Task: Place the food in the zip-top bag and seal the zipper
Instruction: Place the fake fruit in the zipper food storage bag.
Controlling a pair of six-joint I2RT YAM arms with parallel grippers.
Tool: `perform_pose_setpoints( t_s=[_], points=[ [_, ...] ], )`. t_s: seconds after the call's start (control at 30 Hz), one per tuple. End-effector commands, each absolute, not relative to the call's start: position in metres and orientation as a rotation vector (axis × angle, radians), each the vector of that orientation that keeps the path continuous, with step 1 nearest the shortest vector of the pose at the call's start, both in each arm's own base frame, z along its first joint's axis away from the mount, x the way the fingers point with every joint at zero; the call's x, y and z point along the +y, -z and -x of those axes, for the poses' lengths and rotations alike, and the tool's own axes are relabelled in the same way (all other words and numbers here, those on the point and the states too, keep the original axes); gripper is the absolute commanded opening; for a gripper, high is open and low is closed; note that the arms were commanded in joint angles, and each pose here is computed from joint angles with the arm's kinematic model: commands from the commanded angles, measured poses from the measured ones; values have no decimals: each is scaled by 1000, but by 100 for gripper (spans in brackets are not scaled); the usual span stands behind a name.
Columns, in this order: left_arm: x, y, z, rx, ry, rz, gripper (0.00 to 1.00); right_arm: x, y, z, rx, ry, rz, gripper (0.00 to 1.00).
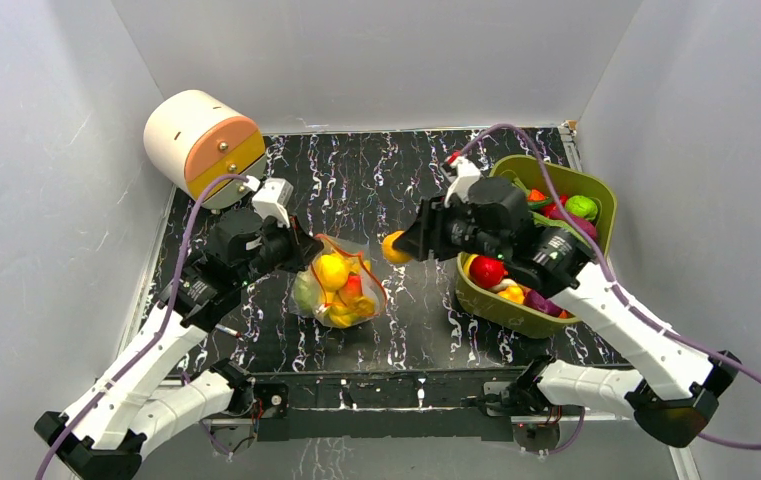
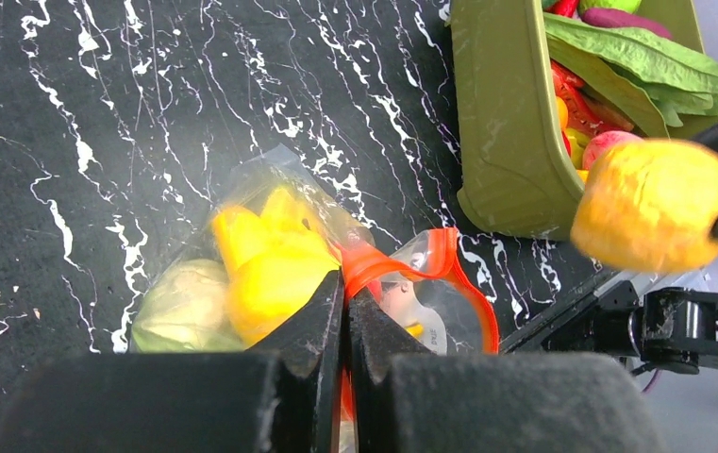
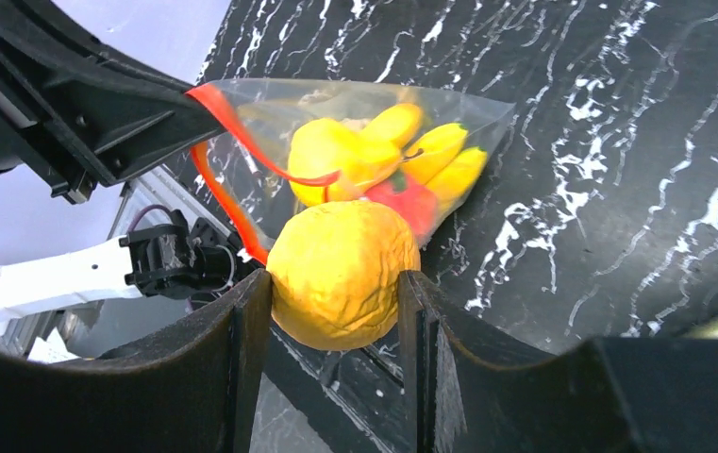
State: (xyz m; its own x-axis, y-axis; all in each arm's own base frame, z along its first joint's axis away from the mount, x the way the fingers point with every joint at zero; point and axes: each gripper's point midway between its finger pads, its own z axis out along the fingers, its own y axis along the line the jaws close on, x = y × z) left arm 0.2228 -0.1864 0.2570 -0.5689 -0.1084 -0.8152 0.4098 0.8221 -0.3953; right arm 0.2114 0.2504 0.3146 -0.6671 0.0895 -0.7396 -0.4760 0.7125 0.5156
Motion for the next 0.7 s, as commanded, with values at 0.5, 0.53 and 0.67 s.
perform_pose_setpoints(
  t_s=[0.5,0.53,0.67],
  points=[
    [-185,-291,-219,1993,779,-119,0,381,-288,-170,1996,-854,442,30],
    [-185,-290,-218,1993,785,-114,0,381,-284,-173,1993,-826,439,30],
    [-183,-290,-214,1995,793,-105,0,382,-272,-176,1993,-788,447,30]
  ],
)
